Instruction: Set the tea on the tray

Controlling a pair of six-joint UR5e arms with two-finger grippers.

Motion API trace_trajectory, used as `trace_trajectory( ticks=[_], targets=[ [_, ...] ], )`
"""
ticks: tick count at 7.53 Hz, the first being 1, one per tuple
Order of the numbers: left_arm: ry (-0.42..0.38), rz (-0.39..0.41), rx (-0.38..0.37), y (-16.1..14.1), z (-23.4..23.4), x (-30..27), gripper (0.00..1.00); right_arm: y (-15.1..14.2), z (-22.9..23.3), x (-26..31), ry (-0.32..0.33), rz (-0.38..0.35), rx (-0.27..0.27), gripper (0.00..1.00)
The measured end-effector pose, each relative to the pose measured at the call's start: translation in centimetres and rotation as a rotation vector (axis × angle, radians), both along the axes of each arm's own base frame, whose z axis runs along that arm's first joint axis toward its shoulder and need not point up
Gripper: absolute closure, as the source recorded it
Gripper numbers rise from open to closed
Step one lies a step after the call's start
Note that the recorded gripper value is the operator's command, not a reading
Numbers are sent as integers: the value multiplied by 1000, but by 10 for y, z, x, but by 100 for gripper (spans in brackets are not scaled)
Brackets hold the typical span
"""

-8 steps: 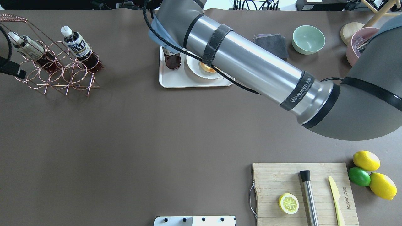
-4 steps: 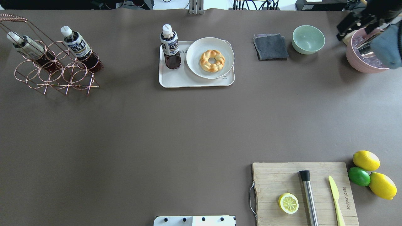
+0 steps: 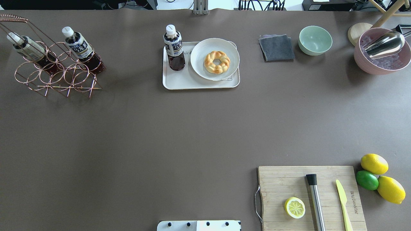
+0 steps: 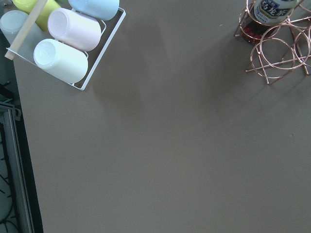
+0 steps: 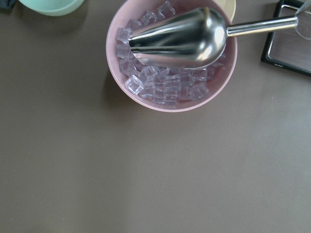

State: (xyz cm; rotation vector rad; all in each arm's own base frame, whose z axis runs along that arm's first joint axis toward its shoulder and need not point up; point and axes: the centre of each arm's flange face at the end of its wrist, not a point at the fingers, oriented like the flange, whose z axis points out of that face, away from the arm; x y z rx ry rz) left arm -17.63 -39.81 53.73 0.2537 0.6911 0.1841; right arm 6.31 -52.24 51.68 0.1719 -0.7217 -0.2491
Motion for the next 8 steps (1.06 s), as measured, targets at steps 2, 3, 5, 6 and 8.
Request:
trace_trajectory(
  ticks=[2,3,5,6,8],
  targets=[
    [7,8,-10,-3,16,5,3,42,43,41,-1,10,-15,0],
    [9,10,-7,-3,21,7,3,52,53,47,10,11,-23,0],
    [8,30,-4,-6,24,16,3,57,60,52,24,17,-33,0],
    [7,39,-5,-7,26,19,3,57,62,54,33,17,-36,0],
    [4,45,-6,-10,36,20,3,53,61,50,42,13,-36,0]
  ],
)
